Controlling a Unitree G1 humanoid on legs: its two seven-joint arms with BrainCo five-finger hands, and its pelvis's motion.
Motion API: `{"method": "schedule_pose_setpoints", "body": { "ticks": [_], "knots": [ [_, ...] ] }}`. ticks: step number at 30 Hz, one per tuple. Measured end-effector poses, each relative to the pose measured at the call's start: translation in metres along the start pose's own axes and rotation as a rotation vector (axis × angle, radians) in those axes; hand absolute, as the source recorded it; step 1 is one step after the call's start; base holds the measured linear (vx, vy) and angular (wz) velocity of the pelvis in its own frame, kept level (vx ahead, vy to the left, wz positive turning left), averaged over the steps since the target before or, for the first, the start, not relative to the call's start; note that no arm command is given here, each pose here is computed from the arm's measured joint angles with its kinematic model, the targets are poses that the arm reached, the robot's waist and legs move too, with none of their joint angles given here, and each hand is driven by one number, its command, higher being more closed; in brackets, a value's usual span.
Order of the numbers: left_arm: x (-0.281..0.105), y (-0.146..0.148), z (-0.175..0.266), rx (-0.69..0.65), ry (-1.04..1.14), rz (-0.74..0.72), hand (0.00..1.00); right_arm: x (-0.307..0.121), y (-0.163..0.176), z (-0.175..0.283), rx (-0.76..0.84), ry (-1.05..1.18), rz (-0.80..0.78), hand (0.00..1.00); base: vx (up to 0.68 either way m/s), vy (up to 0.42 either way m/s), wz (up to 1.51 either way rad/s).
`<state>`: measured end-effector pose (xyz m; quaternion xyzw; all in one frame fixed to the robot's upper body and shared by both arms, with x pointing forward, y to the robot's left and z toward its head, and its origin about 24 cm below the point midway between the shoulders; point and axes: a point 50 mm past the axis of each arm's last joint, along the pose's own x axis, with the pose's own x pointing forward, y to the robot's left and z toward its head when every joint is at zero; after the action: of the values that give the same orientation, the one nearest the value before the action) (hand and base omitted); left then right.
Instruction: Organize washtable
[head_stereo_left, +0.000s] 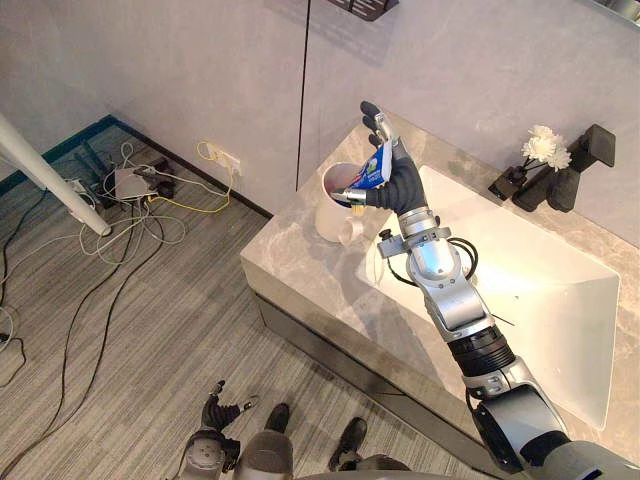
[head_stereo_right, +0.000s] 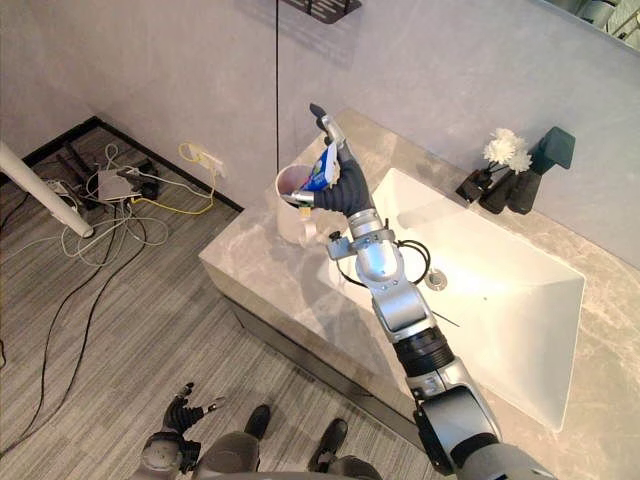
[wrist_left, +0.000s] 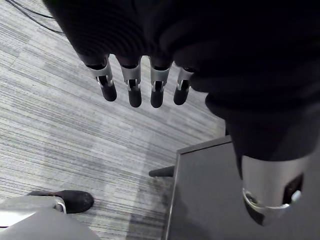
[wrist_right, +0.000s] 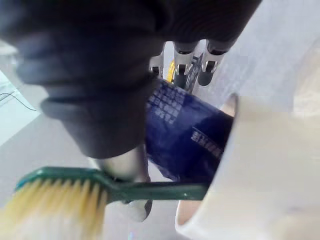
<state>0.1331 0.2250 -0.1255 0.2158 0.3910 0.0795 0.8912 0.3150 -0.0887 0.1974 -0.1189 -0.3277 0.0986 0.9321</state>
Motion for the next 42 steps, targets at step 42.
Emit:
{"method": "schedule_pose_setpoints", "body": {
  "ticks": [42],
  "knots": [
    [-0.002, -0.004, -0.011, 0.034, 0.038, -0.039, 0.00, -0.019, -0.049, 0.044, -0.163, -0.223, -0.031, 0.00, 0.00, 0.013, -0.04]
  ]
}}
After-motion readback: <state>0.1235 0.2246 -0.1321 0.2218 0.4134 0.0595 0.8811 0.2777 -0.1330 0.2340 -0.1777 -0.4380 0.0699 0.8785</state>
